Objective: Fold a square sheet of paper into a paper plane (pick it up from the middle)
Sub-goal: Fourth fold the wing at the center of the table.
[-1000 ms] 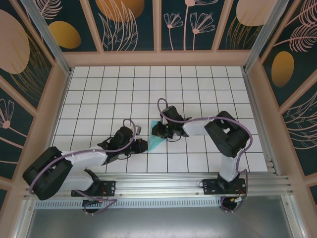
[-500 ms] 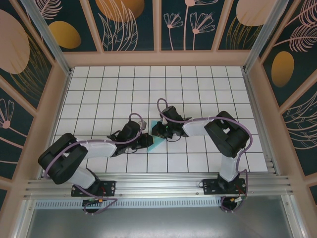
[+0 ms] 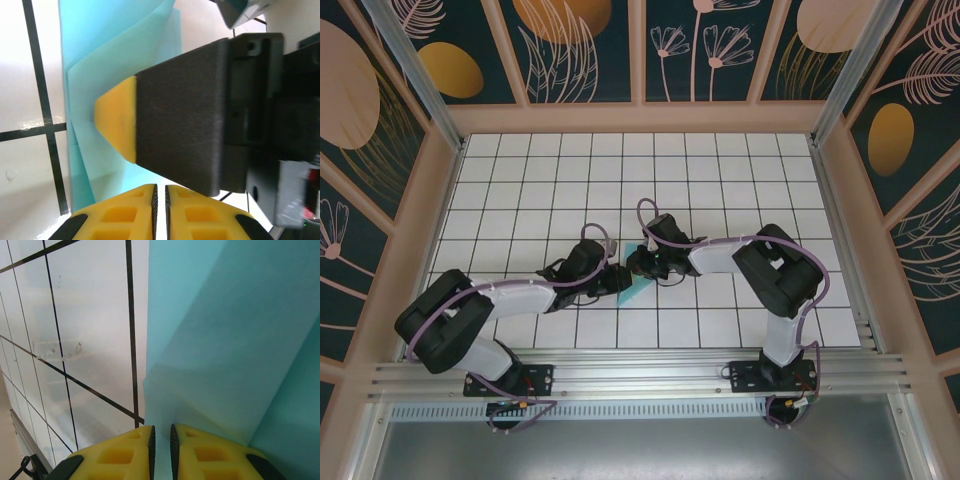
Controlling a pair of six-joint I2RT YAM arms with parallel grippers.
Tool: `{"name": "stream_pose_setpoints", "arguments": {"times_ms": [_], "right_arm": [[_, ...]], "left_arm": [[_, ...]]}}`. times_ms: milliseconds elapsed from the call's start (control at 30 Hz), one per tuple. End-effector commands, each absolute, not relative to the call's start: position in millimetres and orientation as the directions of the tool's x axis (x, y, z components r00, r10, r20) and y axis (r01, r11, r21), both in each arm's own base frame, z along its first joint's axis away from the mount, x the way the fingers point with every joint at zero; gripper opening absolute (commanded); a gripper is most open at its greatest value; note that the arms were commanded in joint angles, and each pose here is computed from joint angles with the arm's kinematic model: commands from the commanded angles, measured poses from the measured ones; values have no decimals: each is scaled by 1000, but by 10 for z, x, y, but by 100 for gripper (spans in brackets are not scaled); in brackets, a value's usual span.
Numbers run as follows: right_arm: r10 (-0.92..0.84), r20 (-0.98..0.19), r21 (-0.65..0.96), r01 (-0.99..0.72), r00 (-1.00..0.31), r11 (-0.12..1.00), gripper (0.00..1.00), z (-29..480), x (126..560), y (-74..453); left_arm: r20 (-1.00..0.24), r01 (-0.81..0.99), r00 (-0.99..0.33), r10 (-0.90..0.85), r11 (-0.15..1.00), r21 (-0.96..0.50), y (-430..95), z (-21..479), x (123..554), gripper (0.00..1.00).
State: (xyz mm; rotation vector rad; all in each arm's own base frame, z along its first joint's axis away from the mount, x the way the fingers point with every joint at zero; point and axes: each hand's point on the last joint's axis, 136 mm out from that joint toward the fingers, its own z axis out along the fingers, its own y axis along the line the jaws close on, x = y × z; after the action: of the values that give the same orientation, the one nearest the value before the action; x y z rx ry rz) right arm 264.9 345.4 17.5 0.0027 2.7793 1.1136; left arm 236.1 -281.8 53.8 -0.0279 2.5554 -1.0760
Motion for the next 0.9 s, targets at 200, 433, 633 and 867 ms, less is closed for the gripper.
{"name": "stream_pose_setpoints", "arguments": {"times_ms": [200,433,633,867], "right_arm": [[41,-31,537,18,-999,843,21,-438,2348,3167],[45,-30,535,22,-999,844,21,-432,2346,3158],[41,-30,531,19,-999,847,21,-437,2345,3161],[40,-25,527,20,-999,850,21,-452,2346,3163]], "left_arm": [[-310,157,-945,-107,683,-714,-2945,521,2360,16],[-279,102,-952,-124,733,-673,-2852,296,2351,13],[-216,53,-971,-103,789,-613,-2650,9,2155,13],[-164,46,-985,-59,820,-570,-2499,-198,1950,14]]}}
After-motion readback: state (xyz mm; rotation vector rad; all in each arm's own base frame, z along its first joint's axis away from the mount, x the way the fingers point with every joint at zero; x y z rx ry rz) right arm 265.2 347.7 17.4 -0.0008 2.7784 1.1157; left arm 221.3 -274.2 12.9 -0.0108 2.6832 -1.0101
